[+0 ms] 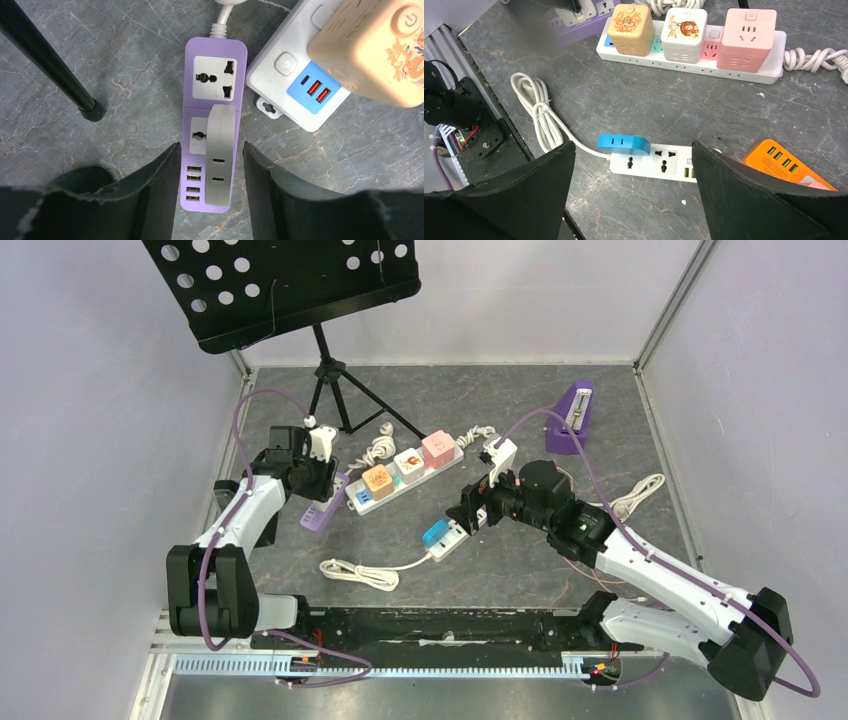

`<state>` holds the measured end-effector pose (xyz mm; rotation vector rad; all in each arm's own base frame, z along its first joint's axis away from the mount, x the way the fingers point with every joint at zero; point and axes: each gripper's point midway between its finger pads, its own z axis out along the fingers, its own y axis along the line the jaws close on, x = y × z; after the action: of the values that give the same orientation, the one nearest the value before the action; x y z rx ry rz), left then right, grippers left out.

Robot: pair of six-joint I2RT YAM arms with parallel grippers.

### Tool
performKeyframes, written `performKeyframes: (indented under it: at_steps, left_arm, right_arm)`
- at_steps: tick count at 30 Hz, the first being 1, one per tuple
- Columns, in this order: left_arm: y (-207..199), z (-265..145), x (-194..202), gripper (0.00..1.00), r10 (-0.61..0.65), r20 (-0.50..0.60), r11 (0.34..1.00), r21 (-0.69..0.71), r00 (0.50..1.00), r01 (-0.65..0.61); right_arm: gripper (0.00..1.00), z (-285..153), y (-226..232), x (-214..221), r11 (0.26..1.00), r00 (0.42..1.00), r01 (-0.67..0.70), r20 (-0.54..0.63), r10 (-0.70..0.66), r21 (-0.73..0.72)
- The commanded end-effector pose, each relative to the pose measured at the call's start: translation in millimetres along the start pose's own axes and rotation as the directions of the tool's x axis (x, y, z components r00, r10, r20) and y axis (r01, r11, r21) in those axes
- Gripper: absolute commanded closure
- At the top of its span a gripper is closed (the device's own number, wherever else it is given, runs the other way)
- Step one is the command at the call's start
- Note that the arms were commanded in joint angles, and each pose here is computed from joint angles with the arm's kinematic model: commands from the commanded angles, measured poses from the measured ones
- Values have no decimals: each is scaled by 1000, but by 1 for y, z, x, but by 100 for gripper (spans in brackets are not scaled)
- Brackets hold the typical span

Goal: Insert the plug

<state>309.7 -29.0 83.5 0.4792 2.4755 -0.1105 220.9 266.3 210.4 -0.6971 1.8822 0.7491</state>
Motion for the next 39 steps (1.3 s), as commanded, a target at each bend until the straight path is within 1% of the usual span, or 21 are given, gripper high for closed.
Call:
performKeyframes:
  at_steps: [1,6,8,11,15,16,17,18,19,22,27,29,30,31,32,33,34,35,37,38,39]
  left_arm:
    - [-1,-6,-4,46,78,9,997,20,997,-78]
    - [-8,-1,6,60,97,-19,994,61,995,-96]
    - [-14,-1,9,65,116,-20,988,102,993,-113]
    - [-16,0,10,71,121,-19,986,115,992,-118]
    - [-17,-1,6,72,124,-6,985,119,992,-122]
    - [-15,-2,3,69,122,1,987,108,993,-121]
    - [-12,-4,-1,63,116,9,989,91,993,-117]
    - [-9,-7,-6,49,113,18,991,70,993,-114]
    - [-4,-10,-12,41,106,31,994,38,994,-107]
    - [10,-27,-32,24,96,86,995,-48,992,-92]
    - [19,-72,-69,20,50,238,990,-141,970,-17]
    - [26,-102,-83,20,-38,323,974,-201,946,108]
    - [26,-115,-86,20,-67,359,968,-203,931,148]
    - [23,-127,-91,20,-87,402,965,-195,911,178]
    - [23,-137,-93,19,-149,443,949,-186,884,253]
    - [28,-147,-91,19,-221,474,916,-199,852,348]
    - [28,-156,-89,19,-280,494,891,-186,823,415]
    - [21,-158,-86,19,-312,486,888,-155,816,432]
    - [-4,-160,-85,18,-339,460,916,-36,821,399]
    - [-14,-161,-82,18,-371,444,912,11,815,409]
    - [-19,-162,-77,18,-412,440,896,39,798,442]
  right_arm:
    - [12,-3,-2,-17,1000,998,21,54,-22,15]
    - [12,-3,-3,-17,1000,998,20,54,-21,16]
    - [12,-3,-3,-17,1000,998,21,54,-22,17]
    - [12,-4,-1,-19,1000,998,18,58,-19,11]
    - [12,-6,1,-23,1000,997,12,71,-12,2]
    - [12,-7,2,-25,1000,997,12,75,-12,0]
    - [12,-8,2,-25,1000,997,11,77,-11,1]
    - [12,-9,2,-27,1000,997,11,81,-11,0]
    - [12,-10,2,-29,1000,996,10,87,-10,3]
    - [11,-13,1,-34,1000,996,7,93,-8,15]
    - [6,-23,-7,-40,997,995,-2,101,-6,75]
    - [2,-31,-17,-43,990,994,-6,110,-9,138]
    - [2,-37,-24,-44,983,994,-12,113,-9,181]
    - [2,-43,-31,-46,975,993,-19,118,-7,222]
    - [2,-51,-40,-46,961,993,-26,116,-7,276]
    - [2,-59,-48,-49,944,992,-35,127,-7,328]
    - [2,-69,-55,-49,926,991,-48,136,-4,375]
    - [2,-81,-64,-52,901,988,-66,156,-2,429]
    - [2,-106,-81,-57,842,979,-108,202,-1,528]
    - [2,-120,-89,-60,807,973,-134,230,-3,575]
    - [2,-135,-94,-62,779,967,-158,256,-3,607]
